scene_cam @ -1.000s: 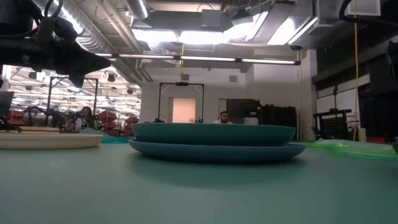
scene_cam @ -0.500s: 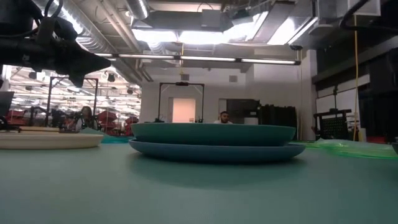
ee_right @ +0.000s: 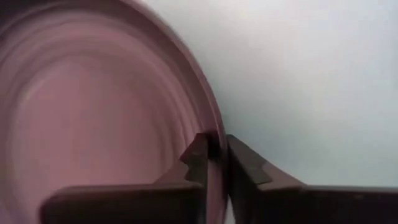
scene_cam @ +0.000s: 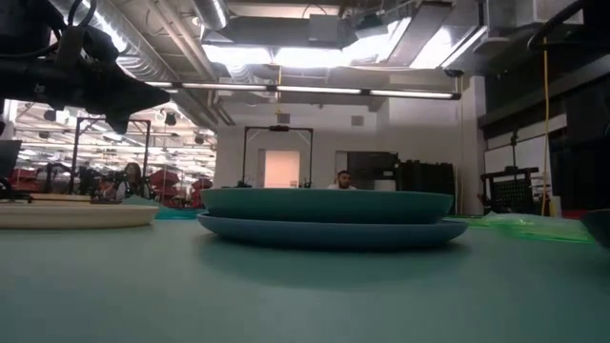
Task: Stack plastic plates
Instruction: Stack the black plate on top of the green plate
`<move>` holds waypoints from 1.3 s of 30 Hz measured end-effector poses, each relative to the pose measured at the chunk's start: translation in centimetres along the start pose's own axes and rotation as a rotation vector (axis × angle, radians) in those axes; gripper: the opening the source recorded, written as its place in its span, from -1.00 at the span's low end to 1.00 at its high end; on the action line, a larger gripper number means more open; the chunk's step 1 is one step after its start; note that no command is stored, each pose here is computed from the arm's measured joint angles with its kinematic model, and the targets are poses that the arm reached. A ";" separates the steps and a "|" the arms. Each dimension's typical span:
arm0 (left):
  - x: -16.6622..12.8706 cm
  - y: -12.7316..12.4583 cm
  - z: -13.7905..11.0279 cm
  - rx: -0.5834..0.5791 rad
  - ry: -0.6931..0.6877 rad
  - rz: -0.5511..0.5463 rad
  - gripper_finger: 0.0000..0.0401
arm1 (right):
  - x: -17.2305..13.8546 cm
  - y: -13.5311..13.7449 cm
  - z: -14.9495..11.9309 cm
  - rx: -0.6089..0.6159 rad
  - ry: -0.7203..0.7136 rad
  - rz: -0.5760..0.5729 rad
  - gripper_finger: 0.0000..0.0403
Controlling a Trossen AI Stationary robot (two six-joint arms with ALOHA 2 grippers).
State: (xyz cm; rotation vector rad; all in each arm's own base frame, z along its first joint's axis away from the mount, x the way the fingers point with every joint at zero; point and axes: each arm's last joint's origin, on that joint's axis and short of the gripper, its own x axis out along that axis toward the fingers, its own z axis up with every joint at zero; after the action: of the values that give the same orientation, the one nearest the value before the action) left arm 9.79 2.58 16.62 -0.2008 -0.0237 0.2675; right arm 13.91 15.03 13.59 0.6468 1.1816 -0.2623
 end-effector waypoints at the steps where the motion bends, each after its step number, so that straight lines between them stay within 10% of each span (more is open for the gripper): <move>1: 0.0 0.0 0.0 0.001 0.000 -0.003 -1.00 | 0.0 0.1 0.0 -0.004 -0.001 0.005 -0.93; 20: 0.0 0.0 0.1 -0.005 -0.005 -0.010 -1.00 | 0.1 0.7 1.2 0.019 -0.134 0.067 -0.99; 39: 0.0 0.0 0.1 -0.006 -0.006 -0.009 -1.00 | -3.0 3.2 9.3 0.021 -0.268 0.234 -1.00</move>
State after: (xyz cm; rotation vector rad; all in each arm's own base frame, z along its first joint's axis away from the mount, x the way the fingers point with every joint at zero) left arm 9.79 2.56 16.72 -0.2056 -0.0314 0.2592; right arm 21.65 11.60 19.50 0.7367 0.8397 -0.1577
